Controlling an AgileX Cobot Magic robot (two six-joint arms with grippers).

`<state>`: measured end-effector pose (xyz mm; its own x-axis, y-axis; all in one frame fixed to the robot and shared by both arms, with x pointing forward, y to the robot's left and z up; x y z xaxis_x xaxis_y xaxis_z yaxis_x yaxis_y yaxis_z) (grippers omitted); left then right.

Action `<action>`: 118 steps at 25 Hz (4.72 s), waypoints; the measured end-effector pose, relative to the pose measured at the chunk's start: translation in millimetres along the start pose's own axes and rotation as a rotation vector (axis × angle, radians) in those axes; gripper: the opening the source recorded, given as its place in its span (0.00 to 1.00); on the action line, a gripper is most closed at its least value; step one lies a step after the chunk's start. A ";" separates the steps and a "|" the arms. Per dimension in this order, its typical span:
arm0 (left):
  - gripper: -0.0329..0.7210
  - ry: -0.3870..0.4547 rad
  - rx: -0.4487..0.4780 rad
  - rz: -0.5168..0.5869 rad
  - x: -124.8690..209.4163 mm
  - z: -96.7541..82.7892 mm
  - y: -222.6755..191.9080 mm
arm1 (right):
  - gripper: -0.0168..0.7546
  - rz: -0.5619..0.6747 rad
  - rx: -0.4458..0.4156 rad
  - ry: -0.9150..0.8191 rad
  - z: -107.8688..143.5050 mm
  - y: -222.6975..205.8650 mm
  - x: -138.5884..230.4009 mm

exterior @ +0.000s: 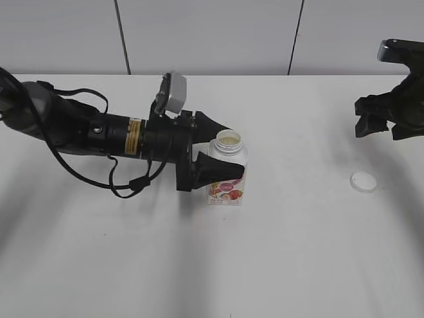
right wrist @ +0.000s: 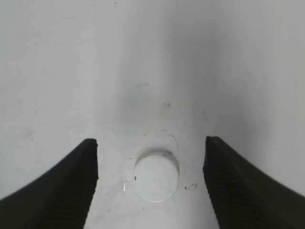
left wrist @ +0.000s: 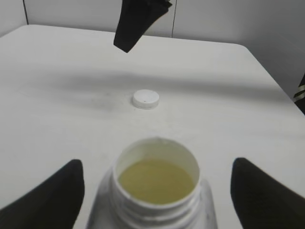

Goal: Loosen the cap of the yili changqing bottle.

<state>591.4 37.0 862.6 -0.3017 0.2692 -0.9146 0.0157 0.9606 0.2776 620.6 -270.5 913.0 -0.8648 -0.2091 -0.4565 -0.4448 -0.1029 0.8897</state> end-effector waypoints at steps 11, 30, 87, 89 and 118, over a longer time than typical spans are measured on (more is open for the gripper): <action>0.80 0.060 -0.079 -0.039 -65.7 -14.8 23.4 | 0.73 -0.031 0.000 0.010 2.1 26.2 -5.2; 0.82 0.269 -1.573 0.214 -96.8 48.9 212.9 | 0.73 -0.001 -0.028 0.020 9.6 65.3 0.6; 0.76 0.734 -1.440 -0.087 -28.5 -298.9 310.0 | 0.73 -0.197 -0.042 0.118 64.9 261.9 174.0; 0.76 0.711 -1.431 -0.134 -23.0 -310.1 310.4 | 0.73 -0.211 -0.039 0.120 67.1 258.3 187.9; 0.76 0.485 -1.315 -0.260 7.0 -333.7 293.3 | 0.73 -0.600 0.090 0.253 76.5 259.1 250.4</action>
<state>275.8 297.5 1035.8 -0.4542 -0.2100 -0.8658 -0.8903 0.1432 0.4323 271.0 -275.2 1028.8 -0.3839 -0.3640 -0.8486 -0.8602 -0.1931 0.4720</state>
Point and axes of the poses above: a point on each arm's last joint axis where the gripper is mounted, y pointing back along that axis away from the gripper, z along the wrist's bending axis when the last joint is at zero, x = y × z, the point moved 5 cm from there along -y, pointing out along that axis toward the gripper, and after that the axes turned 14 degrees about y, right-handed, at the moved point
